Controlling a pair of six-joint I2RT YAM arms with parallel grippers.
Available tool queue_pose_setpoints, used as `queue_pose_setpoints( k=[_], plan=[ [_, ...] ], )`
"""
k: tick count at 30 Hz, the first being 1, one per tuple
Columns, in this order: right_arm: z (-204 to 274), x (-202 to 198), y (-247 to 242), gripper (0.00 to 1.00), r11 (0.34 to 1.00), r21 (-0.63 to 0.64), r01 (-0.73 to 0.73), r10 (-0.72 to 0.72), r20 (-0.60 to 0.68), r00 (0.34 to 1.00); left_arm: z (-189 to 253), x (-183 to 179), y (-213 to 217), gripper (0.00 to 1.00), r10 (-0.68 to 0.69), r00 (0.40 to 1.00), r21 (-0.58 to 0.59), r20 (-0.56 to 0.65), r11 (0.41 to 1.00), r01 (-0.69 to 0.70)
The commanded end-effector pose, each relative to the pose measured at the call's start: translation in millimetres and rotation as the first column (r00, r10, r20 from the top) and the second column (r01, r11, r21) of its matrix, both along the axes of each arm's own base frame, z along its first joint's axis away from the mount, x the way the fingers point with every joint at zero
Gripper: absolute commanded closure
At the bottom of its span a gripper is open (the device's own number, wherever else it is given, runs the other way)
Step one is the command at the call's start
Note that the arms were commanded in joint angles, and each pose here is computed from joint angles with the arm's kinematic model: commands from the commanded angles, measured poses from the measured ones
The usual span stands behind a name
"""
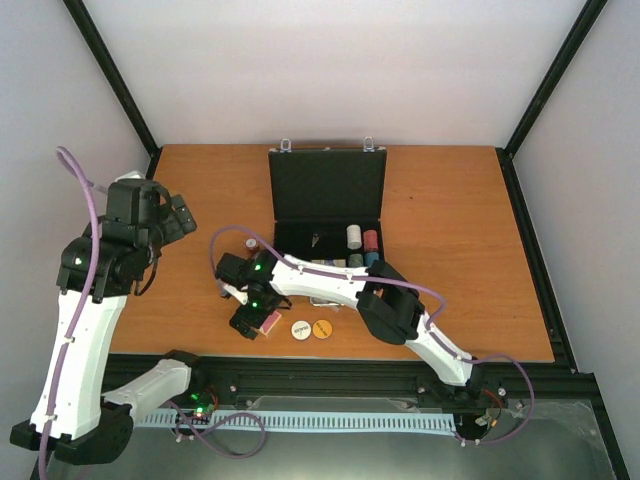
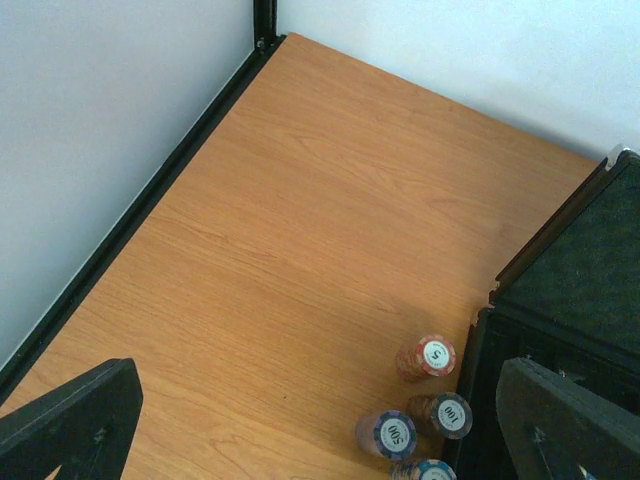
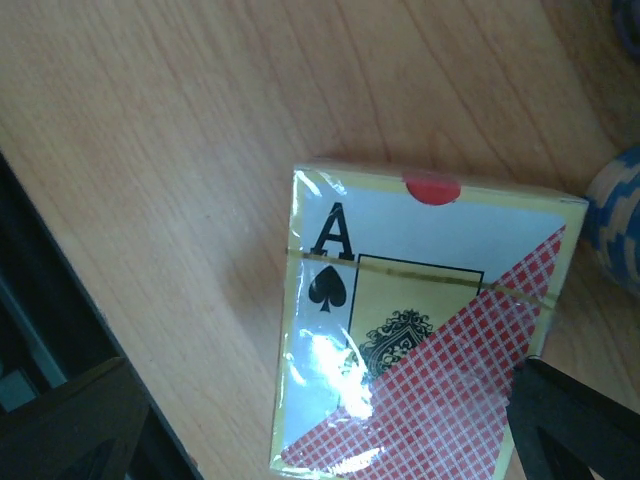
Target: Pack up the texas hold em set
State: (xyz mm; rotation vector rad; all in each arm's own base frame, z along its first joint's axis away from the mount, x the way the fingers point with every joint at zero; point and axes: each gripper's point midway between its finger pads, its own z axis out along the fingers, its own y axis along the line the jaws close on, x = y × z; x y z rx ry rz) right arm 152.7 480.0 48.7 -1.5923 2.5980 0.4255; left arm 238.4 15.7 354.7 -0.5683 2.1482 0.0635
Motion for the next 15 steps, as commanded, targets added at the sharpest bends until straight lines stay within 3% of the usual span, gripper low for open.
queue_pose_setpoints(
  k=[1, 15],
  plan=[
    [-19, 3, -2, 0.0, 0.998, -0.055, 0.034, -0.033, 0.019, 0.999, 4, 0, -3, 0.0, -0.022, 0.999, -0.018, 0.03, 1.0, 0.022],
    [10, 15, -3, 0.0, 0.998, -0.037, 0.052, -0.046, 0.138, 0.989, 6, -1, -5, 0.0, -0.04, 0.998, -0.02, 0.048, 0.999, 0.041]
  ],
)
